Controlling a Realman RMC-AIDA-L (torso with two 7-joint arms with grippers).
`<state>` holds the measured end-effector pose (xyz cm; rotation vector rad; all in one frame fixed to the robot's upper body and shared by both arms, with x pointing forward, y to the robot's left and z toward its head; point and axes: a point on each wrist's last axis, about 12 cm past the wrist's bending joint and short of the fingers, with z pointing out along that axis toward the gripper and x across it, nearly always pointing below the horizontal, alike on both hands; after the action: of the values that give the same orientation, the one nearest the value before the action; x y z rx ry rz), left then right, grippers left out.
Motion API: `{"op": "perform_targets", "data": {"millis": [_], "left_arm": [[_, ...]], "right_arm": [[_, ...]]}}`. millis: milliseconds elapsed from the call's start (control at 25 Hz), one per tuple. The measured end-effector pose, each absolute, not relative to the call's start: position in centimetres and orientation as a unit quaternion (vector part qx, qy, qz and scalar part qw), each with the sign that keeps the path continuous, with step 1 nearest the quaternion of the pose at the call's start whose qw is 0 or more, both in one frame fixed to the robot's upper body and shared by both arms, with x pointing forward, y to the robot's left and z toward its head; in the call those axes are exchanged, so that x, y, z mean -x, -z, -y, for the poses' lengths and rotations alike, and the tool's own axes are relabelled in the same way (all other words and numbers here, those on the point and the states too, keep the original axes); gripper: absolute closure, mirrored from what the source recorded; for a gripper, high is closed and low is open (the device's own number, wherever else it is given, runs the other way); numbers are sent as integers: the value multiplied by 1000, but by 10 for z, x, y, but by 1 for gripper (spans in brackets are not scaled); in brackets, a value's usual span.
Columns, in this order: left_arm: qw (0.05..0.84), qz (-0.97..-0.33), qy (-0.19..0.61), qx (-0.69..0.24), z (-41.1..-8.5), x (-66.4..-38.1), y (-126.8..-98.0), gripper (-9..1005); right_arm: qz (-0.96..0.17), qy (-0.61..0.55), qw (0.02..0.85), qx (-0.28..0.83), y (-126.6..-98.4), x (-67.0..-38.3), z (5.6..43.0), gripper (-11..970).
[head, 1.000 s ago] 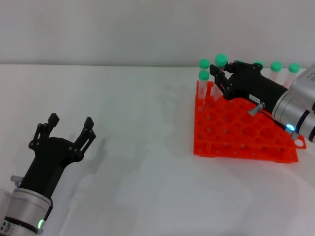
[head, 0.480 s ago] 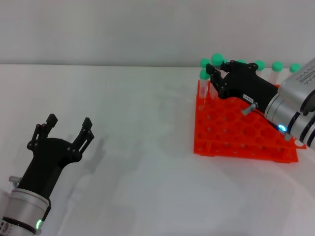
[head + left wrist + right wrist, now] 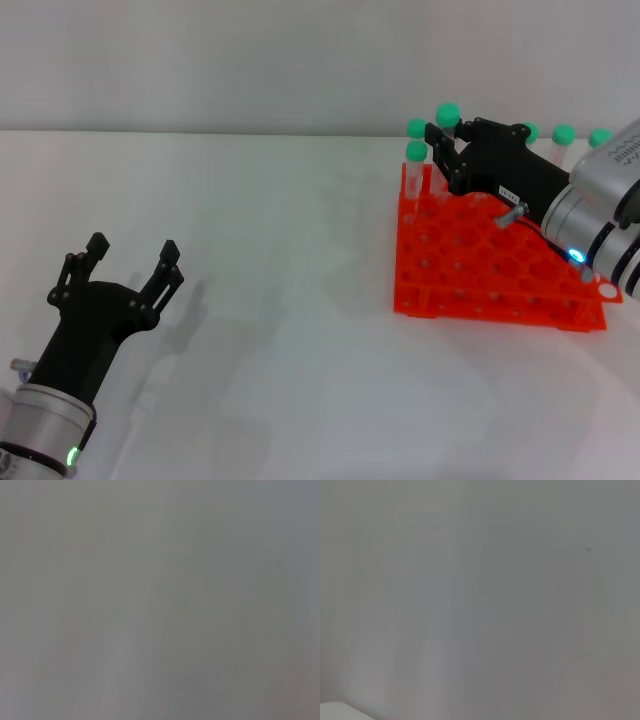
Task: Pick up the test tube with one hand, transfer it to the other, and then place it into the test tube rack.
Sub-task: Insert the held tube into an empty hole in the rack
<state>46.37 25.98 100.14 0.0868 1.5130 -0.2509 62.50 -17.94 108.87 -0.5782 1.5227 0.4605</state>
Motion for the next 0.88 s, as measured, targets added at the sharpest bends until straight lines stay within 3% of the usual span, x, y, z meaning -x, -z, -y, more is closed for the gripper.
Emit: {"op": "perform_targets", "data": {"millis": [880], "left_arm": [[719, -684, 112, -40, -261, -464, -1001, 112]], "right_arm": [[-709, -175, 636, 248, -1077, -628, 186, 618]]}}
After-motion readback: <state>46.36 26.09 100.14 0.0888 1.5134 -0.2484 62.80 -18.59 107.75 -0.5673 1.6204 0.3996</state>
